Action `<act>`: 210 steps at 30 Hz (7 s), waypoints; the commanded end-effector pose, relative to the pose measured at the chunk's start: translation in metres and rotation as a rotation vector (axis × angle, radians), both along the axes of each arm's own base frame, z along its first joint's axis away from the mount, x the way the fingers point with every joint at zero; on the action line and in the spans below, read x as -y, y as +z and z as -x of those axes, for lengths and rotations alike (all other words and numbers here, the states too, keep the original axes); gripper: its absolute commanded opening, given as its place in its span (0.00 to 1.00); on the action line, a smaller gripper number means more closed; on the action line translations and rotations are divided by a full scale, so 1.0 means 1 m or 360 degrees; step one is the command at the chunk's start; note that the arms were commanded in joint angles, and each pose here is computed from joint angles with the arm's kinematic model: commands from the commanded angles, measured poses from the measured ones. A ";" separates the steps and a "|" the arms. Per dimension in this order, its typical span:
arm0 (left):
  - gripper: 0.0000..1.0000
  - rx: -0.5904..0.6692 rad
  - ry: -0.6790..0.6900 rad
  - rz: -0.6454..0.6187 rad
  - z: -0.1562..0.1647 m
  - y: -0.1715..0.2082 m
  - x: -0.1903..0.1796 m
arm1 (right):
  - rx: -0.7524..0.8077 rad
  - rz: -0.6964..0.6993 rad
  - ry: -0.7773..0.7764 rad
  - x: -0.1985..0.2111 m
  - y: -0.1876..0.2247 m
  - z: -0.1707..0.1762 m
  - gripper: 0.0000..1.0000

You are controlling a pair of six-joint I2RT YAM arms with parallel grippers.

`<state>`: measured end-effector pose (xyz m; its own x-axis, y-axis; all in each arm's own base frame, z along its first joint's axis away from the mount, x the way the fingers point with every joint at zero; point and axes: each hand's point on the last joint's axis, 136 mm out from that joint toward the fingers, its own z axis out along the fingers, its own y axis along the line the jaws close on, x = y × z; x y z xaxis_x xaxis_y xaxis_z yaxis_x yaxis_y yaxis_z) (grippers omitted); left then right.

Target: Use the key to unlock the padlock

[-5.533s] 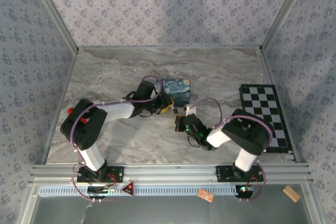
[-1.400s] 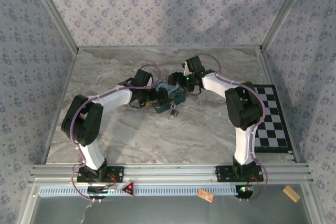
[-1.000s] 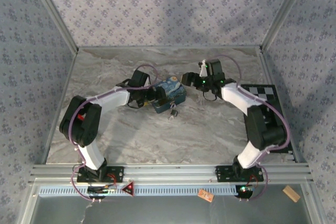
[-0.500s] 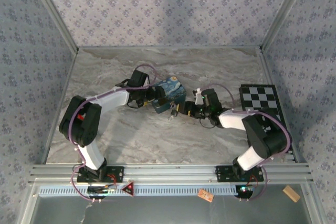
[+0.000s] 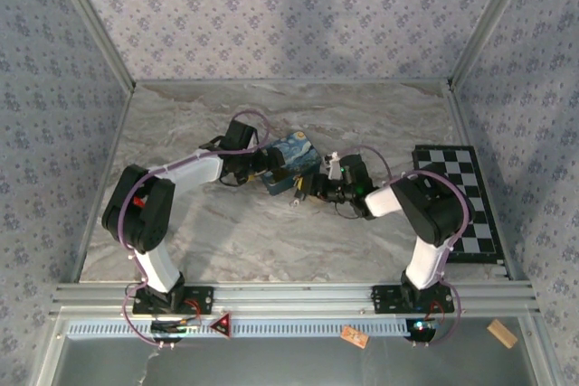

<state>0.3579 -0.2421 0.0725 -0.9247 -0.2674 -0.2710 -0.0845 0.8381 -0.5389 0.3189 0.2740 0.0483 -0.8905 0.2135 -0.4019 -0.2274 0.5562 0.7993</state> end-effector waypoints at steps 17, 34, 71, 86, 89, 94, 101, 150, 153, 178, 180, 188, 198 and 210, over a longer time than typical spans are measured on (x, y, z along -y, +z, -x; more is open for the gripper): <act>0.96 -0.0048 0.0057 -0.0080 0.002 -0.011 -0.012 | 0.0121 0.0054 -0.0033 -0.018 -0.013 -0.009 0.34; 0.96 -0.0053 0.0065 -0.0080 0.004 -0.013 -0.014 | 0.0081 -0.0067 -0.0149 -0.018 -0.005 -0.016 0.15; 0.95 -0.0059 0.0089 -0.0075 0.004 -0.017 -0.014 | -0.0116 -0.0400 -0.0500 -0.011 0.005 -0.021 0.00; 0.95 -0.0066 0.0084 -0.0080 0.006 -0.017 -0.015 | -0.0190 -0.0481 -0.0572 -0.005 0.007 -0.024 0.00; 0.95 -0.0068 0.0089 -0.0075 0.005 -0.016 -0.015 | -0.0233 -0.0499 -0.0610 -0.005 0.005 -0.024 0.00; 0.95 -0.0066 0.0080 -0.0082 0.007 -0.015 -0.016 | -0.0256 -0.0513 -0.0667 -0.001 0.005 -0.026 0.00; 0.95 -0.0064 0.0068 -0.0072 0.005 -0.016 -0.014 | -0.0235 -0.0519 -0.0709 0.013 0.006 -0.028 0.00; 1.00 0.0306 0.0011 -0.0197 0.023 0.039 -0.051 | -0.0150 0.1111 -0.0176 0.148 0.097 0.102 0.00; 1.00 0.0381 0.0042 -0.0246 0.027 0.044 -0.063 | -0.0200 0.1258 -0.0106 0.152 0.093 0.110 0.00; 1.00 0.0530 0.0359 -0.0260 0.047 0.065 -0.143 | -0.0458 0.1645 0.0090 0.119 0.011 0.101 0.00; 1.00 0.0531 0.0356 -0.0260 0.047 0.066 -0.144 | -0.0485 0.1612 0.0098 0.116 0.005 0.102 0.00; 1.00 0.0524 0.0370 -0.0260 0.047 0.064 -0.145 | -0.0552 0.1594 0.0131 0.112 -0.016 0.102 0.00; 1.00 0.0521 0.0380 -0.0271 0.049 0.064 -0.148 | -0.0575 0.1623 0.0143 0.111 -0.030 0.099 0.00; 1.00 0.0531 0.0390 -0.0291 0.049 0.066 -0.153 | -0.0462 0.1640 0.0149 0.113 -0.010 0.099 0.42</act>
